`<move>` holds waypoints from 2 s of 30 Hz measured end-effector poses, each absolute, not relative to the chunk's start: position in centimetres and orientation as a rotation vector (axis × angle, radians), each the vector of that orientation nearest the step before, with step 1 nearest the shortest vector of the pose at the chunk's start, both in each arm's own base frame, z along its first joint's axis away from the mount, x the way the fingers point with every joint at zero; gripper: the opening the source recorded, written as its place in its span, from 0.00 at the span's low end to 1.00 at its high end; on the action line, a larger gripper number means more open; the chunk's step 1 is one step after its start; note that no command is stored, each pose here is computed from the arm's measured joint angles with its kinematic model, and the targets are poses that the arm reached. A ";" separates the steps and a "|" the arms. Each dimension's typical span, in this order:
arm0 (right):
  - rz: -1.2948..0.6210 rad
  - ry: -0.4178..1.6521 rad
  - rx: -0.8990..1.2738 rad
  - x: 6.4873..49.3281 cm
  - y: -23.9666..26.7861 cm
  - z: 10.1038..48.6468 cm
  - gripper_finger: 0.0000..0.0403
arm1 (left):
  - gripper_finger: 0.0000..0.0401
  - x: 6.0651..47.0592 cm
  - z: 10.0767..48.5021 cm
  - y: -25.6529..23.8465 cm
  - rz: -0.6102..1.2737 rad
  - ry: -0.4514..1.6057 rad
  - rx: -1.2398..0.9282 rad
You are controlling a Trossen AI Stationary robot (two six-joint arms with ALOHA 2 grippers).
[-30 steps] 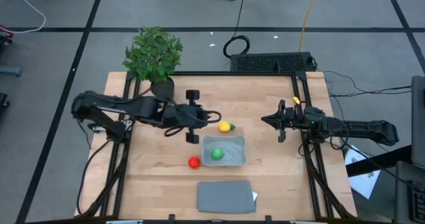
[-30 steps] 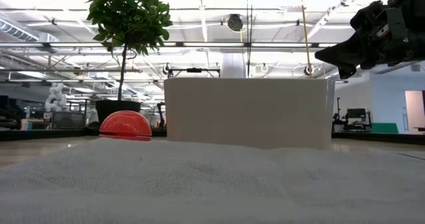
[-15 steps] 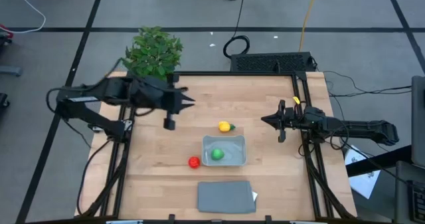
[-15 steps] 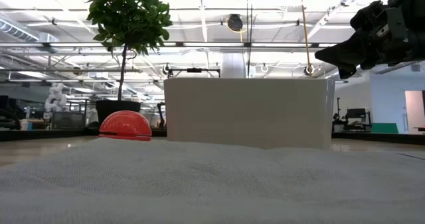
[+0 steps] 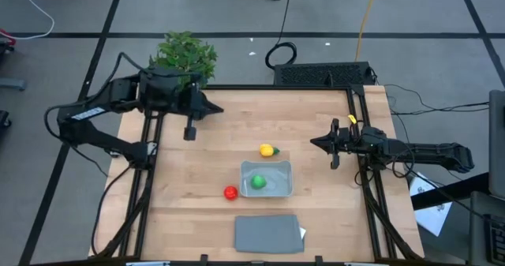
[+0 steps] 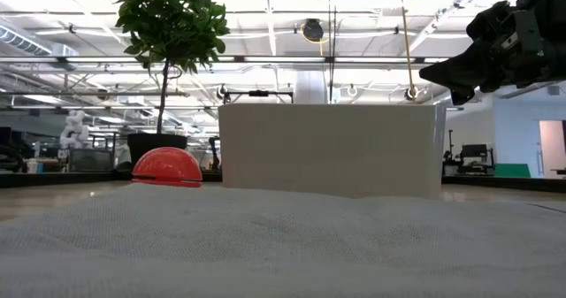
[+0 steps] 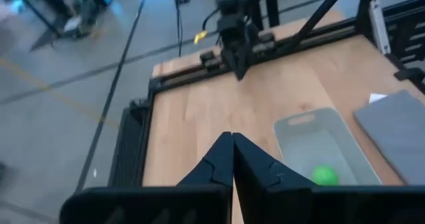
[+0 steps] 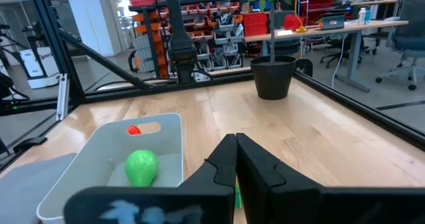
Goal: Pick and placing Produce into tupperware
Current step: Put the yellow pineapple into the gray bin
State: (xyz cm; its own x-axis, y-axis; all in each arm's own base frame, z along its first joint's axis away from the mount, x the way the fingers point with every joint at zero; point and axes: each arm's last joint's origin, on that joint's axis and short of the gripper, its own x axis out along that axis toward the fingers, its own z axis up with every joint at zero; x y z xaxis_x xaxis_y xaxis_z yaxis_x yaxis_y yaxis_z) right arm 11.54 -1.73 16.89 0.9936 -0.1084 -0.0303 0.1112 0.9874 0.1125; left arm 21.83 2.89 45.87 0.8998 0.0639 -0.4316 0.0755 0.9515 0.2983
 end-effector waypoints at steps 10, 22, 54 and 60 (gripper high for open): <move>-0.111 0.038 0.107 11.5 -1.7 16.8 0.00 | 0.01 18.0 45.2 3.5 0.101 0.420 0.130; -0.111 0.038 0.098 11.5 -1.7 16.8 0.00 | 0.03 18.6 36.1 2.4 0.149 0.342 0.035; -0.111 0.029 0.156 11.5 -1.7 16.8 0.00 | 0.01 13.4 22.8 0.0 0.225 0.087 0.030; -0.111 0.031 0.161 11.5 -1.7 16.8 0.00 | 0.03 13.4 21.3 -0.2 0.209 0.065 0.044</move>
